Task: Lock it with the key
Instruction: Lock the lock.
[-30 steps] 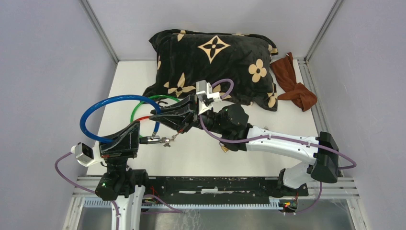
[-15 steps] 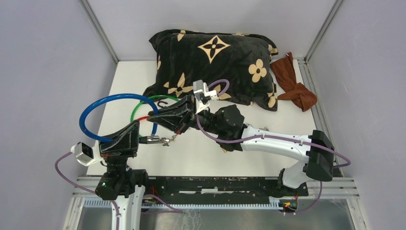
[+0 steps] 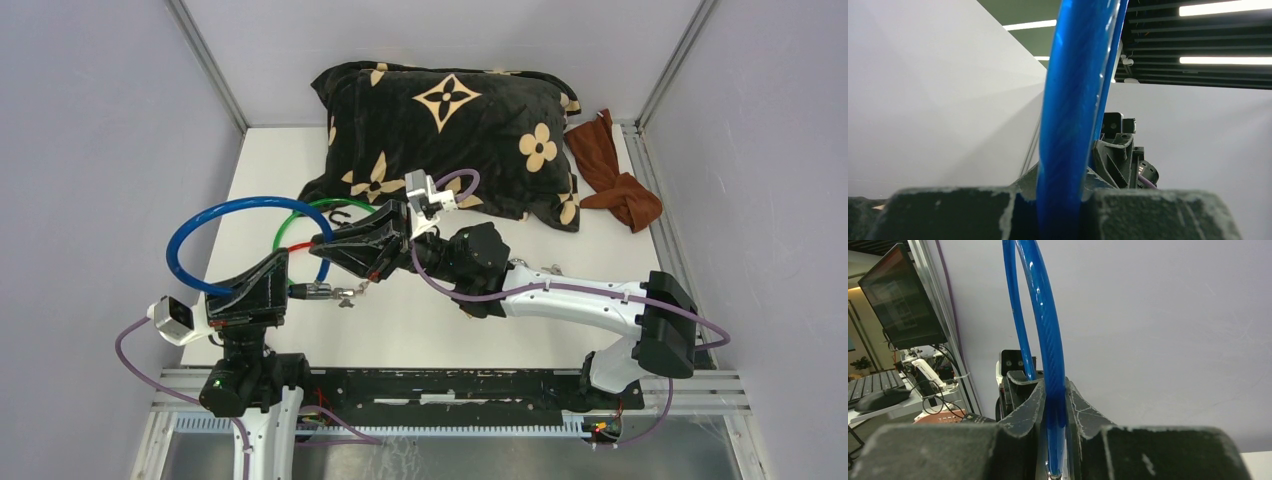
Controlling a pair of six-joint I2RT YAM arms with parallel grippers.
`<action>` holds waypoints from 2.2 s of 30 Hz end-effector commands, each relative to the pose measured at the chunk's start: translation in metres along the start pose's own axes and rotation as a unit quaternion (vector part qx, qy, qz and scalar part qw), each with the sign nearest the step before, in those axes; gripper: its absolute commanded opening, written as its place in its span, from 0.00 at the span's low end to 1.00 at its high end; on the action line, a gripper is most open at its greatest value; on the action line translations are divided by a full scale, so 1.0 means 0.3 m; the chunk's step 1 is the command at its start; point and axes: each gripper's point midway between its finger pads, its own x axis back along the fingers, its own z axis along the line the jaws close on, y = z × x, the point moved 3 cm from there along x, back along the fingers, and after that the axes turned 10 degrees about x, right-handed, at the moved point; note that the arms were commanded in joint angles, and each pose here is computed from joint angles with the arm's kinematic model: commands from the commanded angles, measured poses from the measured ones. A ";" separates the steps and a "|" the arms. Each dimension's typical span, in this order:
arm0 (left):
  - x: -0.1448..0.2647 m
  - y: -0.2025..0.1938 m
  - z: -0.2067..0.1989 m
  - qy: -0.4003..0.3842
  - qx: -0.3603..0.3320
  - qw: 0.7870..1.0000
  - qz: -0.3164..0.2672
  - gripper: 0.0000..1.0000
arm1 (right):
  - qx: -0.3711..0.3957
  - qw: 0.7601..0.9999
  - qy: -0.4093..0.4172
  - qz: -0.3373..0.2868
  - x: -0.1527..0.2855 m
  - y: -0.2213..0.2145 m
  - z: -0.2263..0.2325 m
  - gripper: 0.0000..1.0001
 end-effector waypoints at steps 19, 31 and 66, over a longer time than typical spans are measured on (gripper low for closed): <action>-0.015 0.038 -0.063 -0.028 -0.012 0.999 -0.024 0.02 | 0.020 0.995 0.038 0.091 0.032 -0.098 0.029 0.18; -0.011 0.025 -0.056 -0.027 -0.012 0.999 -0.013 0.02 | 0.062 0.992 0.045 0.103 0.035 -0.043 0.021 0.61; -0.019 0.047 -0.077 -0.032 0.000 0.999 -0.031 0.02 | 0.086 0.980 0.077 0.161 0.074 -0.131 0.027 0.19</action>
